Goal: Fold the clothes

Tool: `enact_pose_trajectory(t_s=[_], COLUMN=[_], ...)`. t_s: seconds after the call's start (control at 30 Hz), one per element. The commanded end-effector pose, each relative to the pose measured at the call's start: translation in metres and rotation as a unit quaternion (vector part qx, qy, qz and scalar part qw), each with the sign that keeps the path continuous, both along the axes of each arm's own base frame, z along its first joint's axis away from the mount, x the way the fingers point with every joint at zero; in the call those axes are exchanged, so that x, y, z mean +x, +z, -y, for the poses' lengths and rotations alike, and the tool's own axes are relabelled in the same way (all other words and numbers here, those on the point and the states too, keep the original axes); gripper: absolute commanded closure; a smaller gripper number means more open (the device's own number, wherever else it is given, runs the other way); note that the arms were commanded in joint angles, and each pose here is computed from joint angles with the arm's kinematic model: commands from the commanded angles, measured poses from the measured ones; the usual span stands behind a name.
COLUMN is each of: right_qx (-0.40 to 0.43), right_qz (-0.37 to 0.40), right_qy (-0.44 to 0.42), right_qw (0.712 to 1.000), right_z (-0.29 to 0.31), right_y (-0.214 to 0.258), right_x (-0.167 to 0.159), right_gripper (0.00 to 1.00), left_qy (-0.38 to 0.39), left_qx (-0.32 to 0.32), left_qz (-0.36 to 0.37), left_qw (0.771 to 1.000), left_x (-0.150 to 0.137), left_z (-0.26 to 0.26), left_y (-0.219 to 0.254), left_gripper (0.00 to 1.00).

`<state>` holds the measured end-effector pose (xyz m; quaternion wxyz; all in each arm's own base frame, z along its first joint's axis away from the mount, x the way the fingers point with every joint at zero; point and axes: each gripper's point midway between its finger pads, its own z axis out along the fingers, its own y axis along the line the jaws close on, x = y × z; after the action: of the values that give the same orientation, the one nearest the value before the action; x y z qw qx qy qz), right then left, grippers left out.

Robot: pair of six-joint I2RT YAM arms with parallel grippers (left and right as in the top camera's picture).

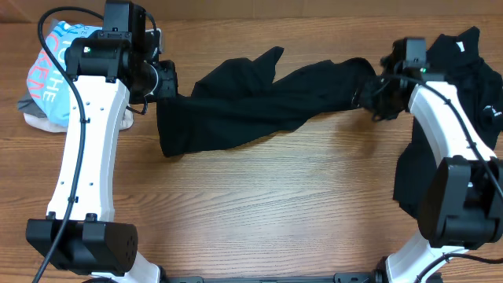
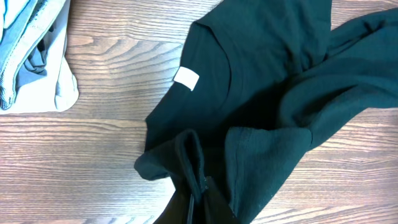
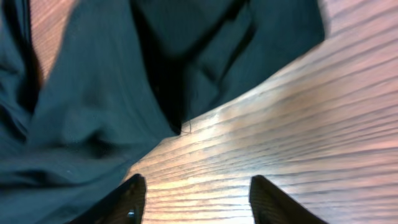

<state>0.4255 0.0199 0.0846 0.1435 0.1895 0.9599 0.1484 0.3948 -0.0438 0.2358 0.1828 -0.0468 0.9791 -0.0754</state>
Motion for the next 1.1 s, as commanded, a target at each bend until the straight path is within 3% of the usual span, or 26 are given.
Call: enact_pose_trajectory(t_s=[0.0, 0.13, 0.6, 1.07], right_qx=[0.045, 0.068, 0.084, 0.092], right_qz=[-0.009, 0.020, 0.040, 0.082], right_qy=[-0.002, -0.038, -0.043, -0.055], right_qw=[0.999, 0.997, 0.995, 0.991], right_z=[-0.019, -0.026, -0.033, -0.009], right_y=[-0.012, -0.018, -0.053, -0.043], right_x=[-0.009, 0.005, 0.030, 0.050], right_gripper=[0.46, 0.56, 0.58, 0.59], left_qy=[-0.006, -0.006, -0.006, -0.002], left_qx=[0.009, 0.009, 0.009, 0.020], left_qz=[0.004, 0.004, 0.005, 0.008], left_qw=[1.000, 1.000, 1.000, 1.000], left_x=[0.000, 0.000, 0.001, 0.002], left_z=[-0.002, -0.002, -0.002, -0.005], left_y=[0.001, 0.001, 0.001, 0.001], left_gripper=[0.96, 0.96, 0.96, 0.96])
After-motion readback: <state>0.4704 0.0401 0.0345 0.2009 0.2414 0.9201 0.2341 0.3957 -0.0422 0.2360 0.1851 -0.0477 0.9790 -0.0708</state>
